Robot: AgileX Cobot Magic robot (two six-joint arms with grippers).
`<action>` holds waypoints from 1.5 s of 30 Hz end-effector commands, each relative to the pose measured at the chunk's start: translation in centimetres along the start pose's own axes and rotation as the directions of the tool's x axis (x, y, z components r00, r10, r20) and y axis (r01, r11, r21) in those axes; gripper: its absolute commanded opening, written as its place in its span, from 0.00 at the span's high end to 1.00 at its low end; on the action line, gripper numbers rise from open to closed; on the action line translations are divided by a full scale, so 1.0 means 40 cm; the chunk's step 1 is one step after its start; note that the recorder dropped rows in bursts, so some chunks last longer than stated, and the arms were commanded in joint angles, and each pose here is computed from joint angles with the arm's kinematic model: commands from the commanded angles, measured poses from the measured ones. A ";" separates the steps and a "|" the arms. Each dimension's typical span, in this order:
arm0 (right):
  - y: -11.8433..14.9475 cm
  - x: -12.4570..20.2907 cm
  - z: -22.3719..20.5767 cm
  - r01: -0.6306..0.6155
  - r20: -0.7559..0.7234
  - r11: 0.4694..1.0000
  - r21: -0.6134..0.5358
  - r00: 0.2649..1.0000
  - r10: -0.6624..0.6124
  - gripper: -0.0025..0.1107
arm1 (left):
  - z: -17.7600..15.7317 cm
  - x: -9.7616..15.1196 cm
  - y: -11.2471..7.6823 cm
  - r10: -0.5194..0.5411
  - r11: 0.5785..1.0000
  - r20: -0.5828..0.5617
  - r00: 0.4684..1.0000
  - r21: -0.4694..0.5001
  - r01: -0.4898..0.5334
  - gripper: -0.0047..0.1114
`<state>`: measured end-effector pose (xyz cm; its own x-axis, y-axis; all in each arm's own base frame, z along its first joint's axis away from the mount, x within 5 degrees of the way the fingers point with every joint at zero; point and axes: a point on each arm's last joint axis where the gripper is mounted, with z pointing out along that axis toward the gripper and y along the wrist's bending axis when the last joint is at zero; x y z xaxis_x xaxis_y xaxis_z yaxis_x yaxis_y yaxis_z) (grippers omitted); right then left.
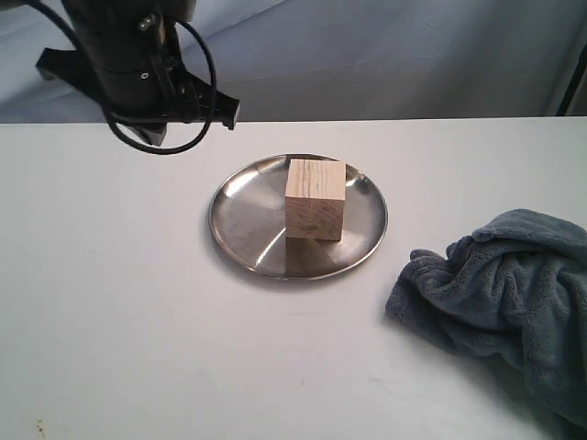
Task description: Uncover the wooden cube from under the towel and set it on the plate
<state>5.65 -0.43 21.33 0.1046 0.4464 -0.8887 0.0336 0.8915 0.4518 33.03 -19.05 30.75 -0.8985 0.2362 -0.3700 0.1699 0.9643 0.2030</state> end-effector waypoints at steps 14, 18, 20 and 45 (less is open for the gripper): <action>-0.001 0.004 -0.001 -0.009 -0.008 1.000 -0.001 1.000 0.009 0.95 | 0.039 0.221 0.285 -0.259 0.965 -0.212 0.942 -0.098 0.243 0.96; -0.001 0.004 -0.001 -0.009 -0.008 1.000 -0.001 1.000 0.009 0.95 | 0.038 0.314 0.322 -0.323 0.946 -0.184 0.928 -0.074 0.314 0.96; -0.001 0.004 -0.001 -0.009 -0.008 1.000 -0.001 1.000 0.009 0.95 | 0.042 0.359 0.333 -0.342 0.940 -0.164 0.925 -0.068 0.335 0.96; -0.001 0.004 -0.001 -0.009 -0.008 1.000 -0.001 1.000 0.009 0.95 | -0.249 0.900 0.357 -0.428 0.888 0.661 0.616 0.181 0.423 0.96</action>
<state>5.65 -0.43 21.33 0.1046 0.4464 -0.8887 0.0336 0.8915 0.4518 0.32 1.91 29.51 -0.4135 -0.1868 -0.8911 -0.1698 0.9774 -0.1261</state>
